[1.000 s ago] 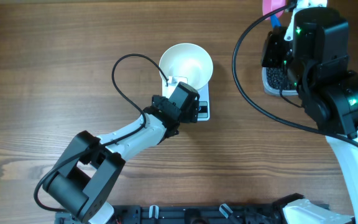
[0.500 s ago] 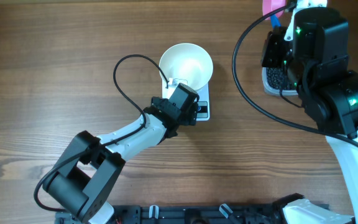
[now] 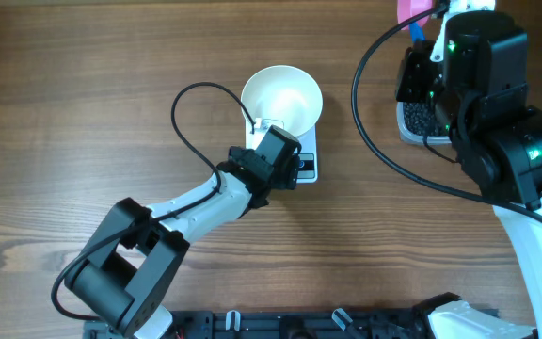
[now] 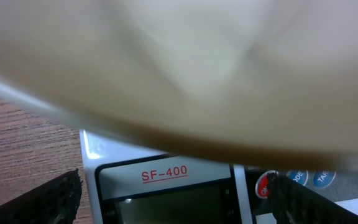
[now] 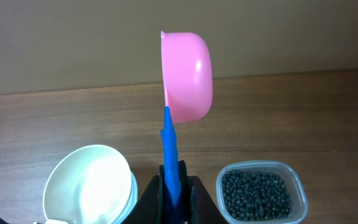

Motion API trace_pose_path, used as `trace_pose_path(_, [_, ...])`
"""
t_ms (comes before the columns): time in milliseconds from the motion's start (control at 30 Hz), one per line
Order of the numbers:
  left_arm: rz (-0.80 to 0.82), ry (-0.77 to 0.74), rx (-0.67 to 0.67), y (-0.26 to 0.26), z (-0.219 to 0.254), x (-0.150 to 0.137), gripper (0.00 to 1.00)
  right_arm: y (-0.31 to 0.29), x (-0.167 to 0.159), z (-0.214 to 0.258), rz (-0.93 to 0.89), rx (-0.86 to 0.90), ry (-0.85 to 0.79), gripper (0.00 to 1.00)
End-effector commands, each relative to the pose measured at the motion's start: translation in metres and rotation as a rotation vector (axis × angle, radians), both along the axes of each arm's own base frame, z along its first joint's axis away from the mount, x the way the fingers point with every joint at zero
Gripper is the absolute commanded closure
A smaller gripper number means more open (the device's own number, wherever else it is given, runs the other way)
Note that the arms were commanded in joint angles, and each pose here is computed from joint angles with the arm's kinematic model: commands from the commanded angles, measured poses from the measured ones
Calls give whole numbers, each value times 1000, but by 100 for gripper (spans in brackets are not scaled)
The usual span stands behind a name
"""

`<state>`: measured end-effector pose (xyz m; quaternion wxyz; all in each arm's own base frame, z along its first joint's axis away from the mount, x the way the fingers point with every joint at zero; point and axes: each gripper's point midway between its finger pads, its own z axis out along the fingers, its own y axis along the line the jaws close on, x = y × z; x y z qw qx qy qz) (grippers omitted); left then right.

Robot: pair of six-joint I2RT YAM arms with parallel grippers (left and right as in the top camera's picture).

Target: Scoop item into bowl and weigh 150g on scale

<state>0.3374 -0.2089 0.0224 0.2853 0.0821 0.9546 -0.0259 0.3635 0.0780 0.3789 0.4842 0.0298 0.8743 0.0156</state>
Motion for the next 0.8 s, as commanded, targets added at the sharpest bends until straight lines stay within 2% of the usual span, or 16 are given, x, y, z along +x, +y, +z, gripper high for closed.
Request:
trace_pose_path(0, [6, 0, 1, 4, 0, 6, 0, -1, 1, -1, 10, -15, 2, 96])
trace_pose_path(133, [-5, 7, -6, 2, 0, 5, 0, -1, 1, -1, 10, -15, 1, 96])
trace_pose_path(233, [-81, 35, -25, -8, -2, -1, 0, -1, 1, -1, 10, -15, 1, 96])
trace_pose_path(767, [-57, 30, -6, -3, -5, 1, 0, -1, 1, -1, 10, -14, 1, 96])
